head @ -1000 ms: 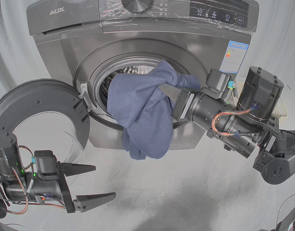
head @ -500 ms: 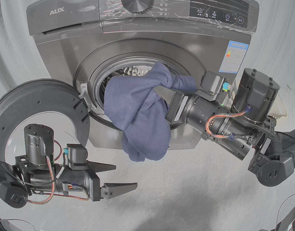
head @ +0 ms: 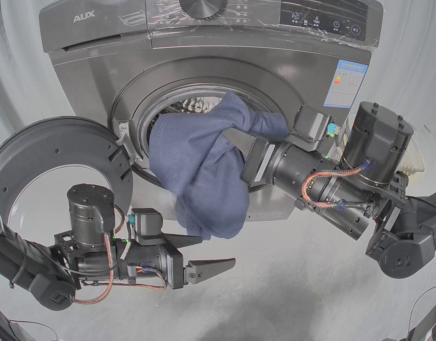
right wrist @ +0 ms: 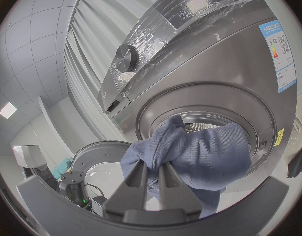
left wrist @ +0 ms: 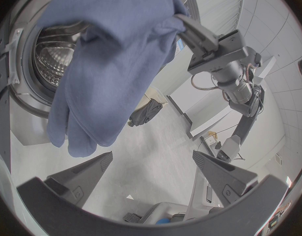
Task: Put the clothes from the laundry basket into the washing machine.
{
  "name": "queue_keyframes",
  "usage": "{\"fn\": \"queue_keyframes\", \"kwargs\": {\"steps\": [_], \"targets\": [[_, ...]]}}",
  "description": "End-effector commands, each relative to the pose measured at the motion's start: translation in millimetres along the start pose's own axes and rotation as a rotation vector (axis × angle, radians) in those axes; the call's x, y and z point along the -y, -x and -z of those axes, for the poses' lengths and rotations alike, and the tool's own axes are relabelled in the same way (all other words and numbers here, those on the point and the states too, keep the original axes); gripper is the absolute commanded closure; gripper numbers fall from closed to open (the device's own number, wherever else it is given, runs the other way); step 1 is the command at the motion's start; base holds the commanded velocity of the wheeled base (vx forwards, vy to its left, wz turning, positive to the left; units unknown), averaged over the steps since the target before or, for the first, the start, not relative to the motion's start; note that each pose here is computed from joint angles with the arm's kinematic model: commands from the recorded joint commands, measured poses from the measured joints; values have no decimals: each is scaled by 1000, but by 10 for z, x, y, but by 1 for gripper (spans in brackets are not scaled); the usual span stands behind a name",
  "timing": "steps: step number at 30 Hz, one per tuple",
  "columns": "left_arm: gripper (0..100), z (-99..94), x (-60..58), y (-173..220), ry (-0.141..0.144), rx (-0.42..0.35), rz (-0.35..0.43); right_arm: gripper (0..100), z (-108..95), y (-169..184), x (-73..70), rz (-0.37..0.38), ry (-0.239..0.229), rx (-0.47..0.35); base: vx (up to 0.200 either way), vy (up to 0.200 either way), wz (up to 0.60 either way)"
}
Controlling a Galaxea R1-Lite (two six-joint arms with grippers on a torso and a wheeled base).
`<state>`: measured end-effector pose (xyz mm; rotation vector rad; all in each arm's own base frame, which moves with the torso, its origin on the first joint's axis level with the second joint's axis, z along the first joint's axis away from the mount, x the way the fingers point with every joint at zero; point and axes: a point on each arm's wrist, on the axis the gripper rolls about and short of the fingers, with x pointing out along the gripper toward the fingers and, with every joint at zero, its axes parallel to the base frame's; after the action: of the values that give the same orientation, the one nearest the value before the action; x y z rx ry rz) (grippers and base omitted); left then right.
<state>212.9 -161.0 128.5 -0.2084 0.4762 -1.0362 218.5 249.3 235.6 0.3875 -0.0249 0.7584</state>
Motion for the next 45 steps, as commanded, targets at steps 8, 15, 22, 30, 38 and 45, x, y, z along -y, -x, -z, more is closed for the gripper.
{"fn": "queue_keyframes", "kwargs": {"steps": [8, 15, 22, 30, 38, 45], "targets": [[0, 189, -185, -342, 34, -79, -23, 100, -20, 11, -16, -5, -1, 5, 0, 0, 0], [0, 234, -302, -522, 28, -62, -60, 100, -28, 6, -19, -11, 1, 21, 0, 0, 0], [0, 222, -393, -688, 35, -13, -76, 100, -22, 13, -43, -18, 0, 18, 0, 0, 0], [0, 151, -452, -816, 7, 74, -118, 100, -10, 19, -44, -19, 0, 15, 0, 0, 0], [0, 120, -415, -818, -3, 90, -111, 100, -3, 22, -41, -17, -1, 12, 0, 0, 0], [100, 81, -409, -885, -26, 156, -137, 100, 6, 20, -38, -14, -1, 10, 0, 0, 0]]}}
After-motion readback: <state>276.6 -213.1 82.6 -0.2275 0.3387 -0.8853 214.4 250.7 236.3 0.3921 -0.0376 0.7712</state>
